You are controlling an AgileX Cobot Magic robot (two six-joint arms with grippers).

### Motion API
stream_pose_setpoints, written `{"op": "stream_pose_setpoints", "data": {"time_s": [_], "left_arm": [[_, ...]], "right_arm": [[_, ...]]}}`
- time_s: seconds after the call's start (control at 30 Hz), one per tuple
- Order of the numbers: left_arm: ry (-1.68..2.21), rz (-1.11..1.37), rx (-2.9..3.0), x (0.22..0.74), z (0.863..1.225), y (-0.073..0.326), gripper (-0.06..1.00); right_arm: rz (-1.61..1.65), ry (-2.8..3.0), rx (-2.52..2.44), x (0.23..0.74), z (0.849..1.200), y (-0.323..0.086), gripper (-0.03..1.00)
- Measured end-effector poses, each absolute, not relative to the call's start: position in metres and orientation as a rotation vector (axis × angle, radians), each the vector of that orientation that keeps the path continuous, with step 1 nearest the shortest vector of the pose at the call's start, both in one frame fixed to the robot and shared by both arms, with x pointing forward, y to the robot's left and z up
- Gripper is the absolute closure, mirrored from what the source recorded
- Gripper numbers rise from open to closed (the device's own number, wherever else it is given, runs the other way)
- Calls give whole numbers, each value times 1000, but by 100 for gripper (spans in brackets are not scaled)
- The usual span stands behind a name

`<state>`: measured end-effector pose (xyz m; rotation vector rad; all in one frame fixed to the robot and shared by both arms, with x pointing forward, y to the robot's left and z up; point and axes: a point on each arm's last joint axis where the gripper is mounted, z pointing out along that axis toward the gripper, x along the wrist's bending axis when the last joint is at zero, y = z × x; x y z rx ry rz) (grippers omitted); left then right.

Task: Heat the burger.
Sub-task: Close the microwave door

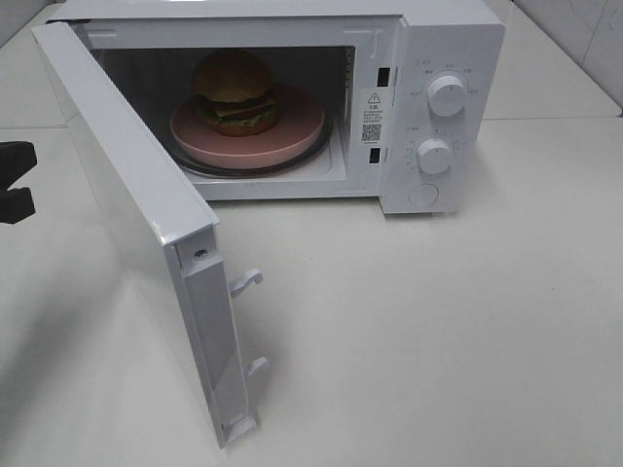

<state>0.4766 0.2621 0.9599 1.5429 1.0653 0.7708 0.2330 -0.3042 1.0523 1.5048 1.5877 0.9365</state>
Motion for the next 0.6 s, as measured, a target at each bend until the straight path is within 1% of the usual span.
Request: {"op": "stream_pose_setpoints", "data": {"time_s": [0.13, 0.2, 0.37, 0.6], "left_arm": [[1058, 750, 1552, 480, 957, 259, 94], [1024, 709, 1578, 483, 953, 248, 94], [993, 671, 1587, 485, 950, 235, 94], [1000, 674, 1583, 486, 949, 233, 94]], "right_arm": [[936, 1588, 1505, 233, 1052, -304, 20], [936, 1588, 1505, 233, 1052, -304, 20], [936, 1588, 1505, 233, 1052, -304, 20], [936, 1588, 1505, 233, 1052, -304, 20]]}}
